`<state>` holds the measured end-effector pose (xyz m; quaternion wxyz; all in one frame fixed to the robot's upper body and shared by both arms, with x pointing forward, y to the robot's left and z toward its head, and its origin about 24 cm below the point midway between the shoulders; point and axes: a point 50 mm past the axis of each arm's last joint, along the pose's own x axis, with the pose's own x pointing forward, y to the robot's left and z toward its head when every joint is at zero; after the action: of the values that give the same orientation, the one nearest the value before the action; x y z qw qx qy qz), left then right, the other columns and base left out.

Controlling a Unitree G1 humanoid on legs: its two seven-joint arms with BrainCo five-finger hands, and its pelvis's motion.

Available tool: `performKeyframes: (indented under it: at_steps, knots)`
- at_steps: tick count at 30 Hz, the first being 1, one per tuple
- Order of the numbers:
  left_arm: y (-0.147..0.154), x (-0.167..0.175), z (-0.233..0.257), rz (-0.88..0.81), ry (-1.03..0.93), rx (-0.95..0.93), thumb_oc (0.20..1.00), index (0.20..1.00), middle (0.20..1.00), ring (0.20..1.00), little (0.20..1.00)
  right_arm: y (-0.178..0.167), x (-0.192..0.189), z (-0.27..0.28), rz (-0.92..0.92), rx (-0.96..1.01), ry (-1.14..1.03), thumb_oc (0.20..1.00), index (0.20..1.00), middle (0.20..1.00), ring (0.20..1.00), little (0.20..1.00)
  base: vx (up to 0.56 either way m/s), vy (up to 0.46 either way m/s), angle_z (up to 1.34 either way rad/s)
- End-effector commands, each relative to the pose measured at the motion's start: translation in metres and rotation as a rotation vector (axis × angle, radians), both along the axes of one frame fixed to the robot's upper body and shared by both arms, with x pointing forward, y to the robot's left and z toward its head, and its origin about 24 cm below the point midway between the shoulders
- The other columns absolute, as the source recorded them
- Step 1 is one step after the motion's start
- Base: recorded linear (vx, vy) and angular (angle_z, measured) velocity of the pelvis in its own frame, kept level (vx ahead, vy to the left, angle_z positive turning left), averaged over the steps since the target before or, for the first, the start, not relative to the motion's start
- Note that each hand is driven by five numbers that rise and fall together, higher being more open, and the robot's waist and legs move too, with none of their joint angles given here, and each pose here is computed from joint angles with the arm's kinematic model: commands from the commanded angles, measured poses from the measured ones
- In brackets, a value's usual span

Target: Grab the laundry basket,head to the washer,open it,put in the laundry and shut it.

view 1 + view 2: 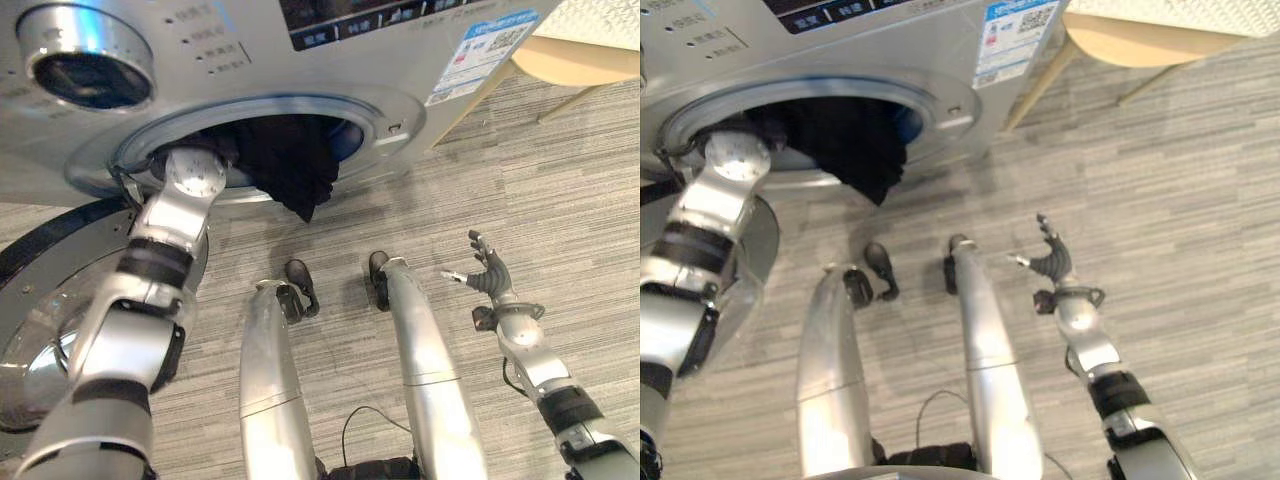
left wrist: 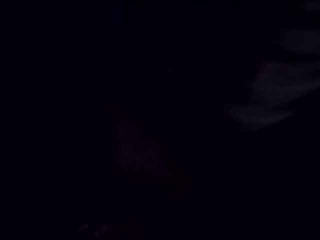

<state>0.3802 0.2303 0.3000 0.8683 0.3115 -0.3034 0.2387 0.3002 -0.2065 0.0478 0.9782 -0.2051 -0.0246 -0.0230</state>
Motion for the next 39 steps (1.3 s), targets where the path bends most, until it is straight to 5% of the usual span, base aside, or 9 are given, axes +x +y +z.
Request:
performKeyframes:
  at_steps: [1, 3, 5, 10, 11, 12, 20, 33, 39]
  knots:
    - [0.018, -0.015, 0.041, 0.236, -0.222, 0.161, 0.2, 0.2, 0.2, 0.2, 0.2, 0.01, -0.01, 0.007, 0.048, 0.105, -0.103, 1.0, 1.0, 1.0, 1.0, 1.0, 0.0, 0.0, 0.0]
    - [0.022, -0.017, 0.054, 0.296, -0.249, 0.214, 0.2, 0.2, 0.2, 0.2, 0.2, 0.011, -0.01, 0.01, 0.066, 0.104, -0.115, 1.0, 1.0, 1.0, 1.0, 1.0, 0.02, -0.007, -0.06]
    - [0.035, -0.034, 0.101, 0.505, -0.325, 0.458, 0.2, 0.2, 0.2, 0.2, 0.2, 0.006, -0.015, 0.018, 0.121, 0.091, -0.139, 1.0, 1.0, 1.0, 1.0, 1.0, 0.06, 0.01, -0.04]
    - [0.034, -0.031, 0.112, 0.555, -0.278, 0.567, 0.2, 0.2, 0.2, 0.2, 0.2, 0.003, -0.018, 0.015, 0.125, 0.082, -0.132, 1.0, 1.0, 1.0, 1.0, 1.0, 0.01, -0.003, -0.02]
    - [0.034, -0.031, 0.112, 0.555, -0.278, 0.568, 0.42, 0.42, 0.42, 0.42, 0.42, 0.003, -0.019, 0.015, 0.125, 0.083, -0.132, 1.0, 1.0, 1.0, 1.0, 1.0, 0.0, 0.0, 0.0]
    - [0.034, -0.027, 0.106, 0.547, -0.239, 0.571, 1.0, 1.0, 1.0, 1.0, 1.0, 0.002, -0.019, 0.015, 0.124, 0.079, -0.131, 1.0, 1.0, 1.0, 1.0, 1.0, 0.0, 0.0, 0.0]
    - [0.011, 0.01, 0.057, 0.358, 0.17, 0.769, 1.0, 1.0, 1.0, 1.0, 1.0, -0.007, -0.013, 0.02, 0.125, 0.037, -0.11, 1.0, 1.0, 1.0, 1.0, 1.0, 0.0, -0.004, 0.03]
    - [-0.01, 0.009, 0.023, 0.245, 0.19, 0.981, 1.0, 1.0, 1.0, 1.0, 1.0, -0.006, -0.006, 0.026, 0.131, 0.002, -0.126, 1.0, 1.0, 1.0, 1.0, 1.0, -0.01, -0.003, 0.08]
    - [-0.005, 0.0, -0.04, 0.127, 0.215, 0.851, 1.0, 1.0, 1.0, 1.0, 1.0, -0.005, -0.008, 0.022, 0.094, 0.014, -0.138, 1.0, 1.0, 1.0, 1.0, 1.0, 0.0, 0.0, 0.0]
